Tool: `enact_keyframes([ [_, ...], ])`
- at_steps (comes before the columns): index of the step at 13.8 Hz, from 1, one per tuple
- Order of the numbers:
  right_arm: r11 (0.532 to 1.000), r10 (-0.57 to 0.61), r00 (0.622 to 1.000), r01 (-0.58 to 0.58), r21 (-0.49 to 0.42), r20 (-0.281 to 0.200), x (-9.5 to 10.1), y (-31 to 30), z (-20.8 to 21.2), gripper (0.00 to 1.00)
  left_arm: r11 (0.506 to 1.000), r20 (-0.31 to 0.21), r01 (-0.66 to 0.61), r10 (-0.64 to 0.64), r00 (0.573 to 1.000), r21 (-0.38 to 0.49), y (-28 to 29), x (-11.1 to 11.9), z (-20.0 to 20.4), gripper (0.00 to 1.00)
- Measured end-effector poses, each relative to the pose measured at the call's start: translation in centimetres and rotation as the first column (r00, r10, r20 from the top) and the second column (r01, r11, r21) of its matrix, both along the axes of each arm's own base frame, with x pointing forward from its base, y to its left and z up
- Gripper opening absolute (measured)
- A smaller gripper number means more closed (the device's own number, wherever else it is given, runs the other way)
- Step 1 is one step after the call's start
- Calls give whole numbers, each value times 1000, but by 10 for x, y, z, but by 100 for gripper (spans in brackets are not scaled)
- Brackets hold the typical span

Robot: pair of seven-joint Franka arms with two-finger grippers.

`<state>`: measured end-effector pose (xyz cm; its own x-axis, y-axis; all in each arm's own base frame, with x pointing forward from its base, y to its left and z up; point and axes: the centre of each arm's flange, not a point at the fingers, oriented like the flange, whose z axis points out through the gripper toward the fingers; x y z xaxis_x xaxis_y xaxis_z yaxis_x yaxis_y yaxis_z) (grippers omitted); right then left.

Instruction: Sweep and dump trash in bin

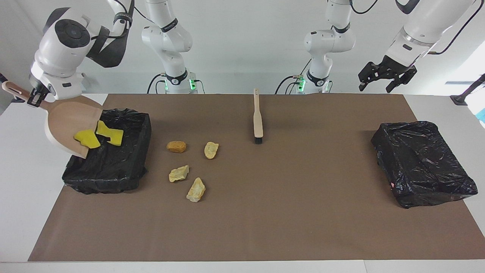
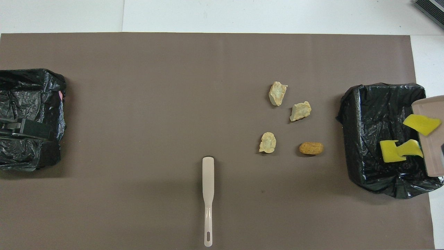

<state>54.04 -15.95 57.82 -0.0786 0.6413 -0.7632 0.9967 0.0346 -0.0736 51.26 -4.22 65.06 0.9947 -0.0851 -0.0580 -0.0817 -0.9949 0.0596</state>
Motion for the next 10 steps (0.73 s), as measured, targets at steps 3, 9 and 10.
enact_keyframes([
  [3, 999, 13, 1000, -14, -46, -23, 0, 10, 3, 32, 1000, 21, -19, 19, 1000, 0, 9, 5, 1, 100],
  [9, 1000, -7, 1000, 7, -8, 13, -5, 20, 13, 32, 999, 15, -42, 42, 999, 10, 21, 8, -4, 100],
  [10, 998, -34, 998, 32, 50, 44, -5, 24, 14, 32, 999, 17, -48, 48, 999, 9, 25, 8, -3, 100],
])
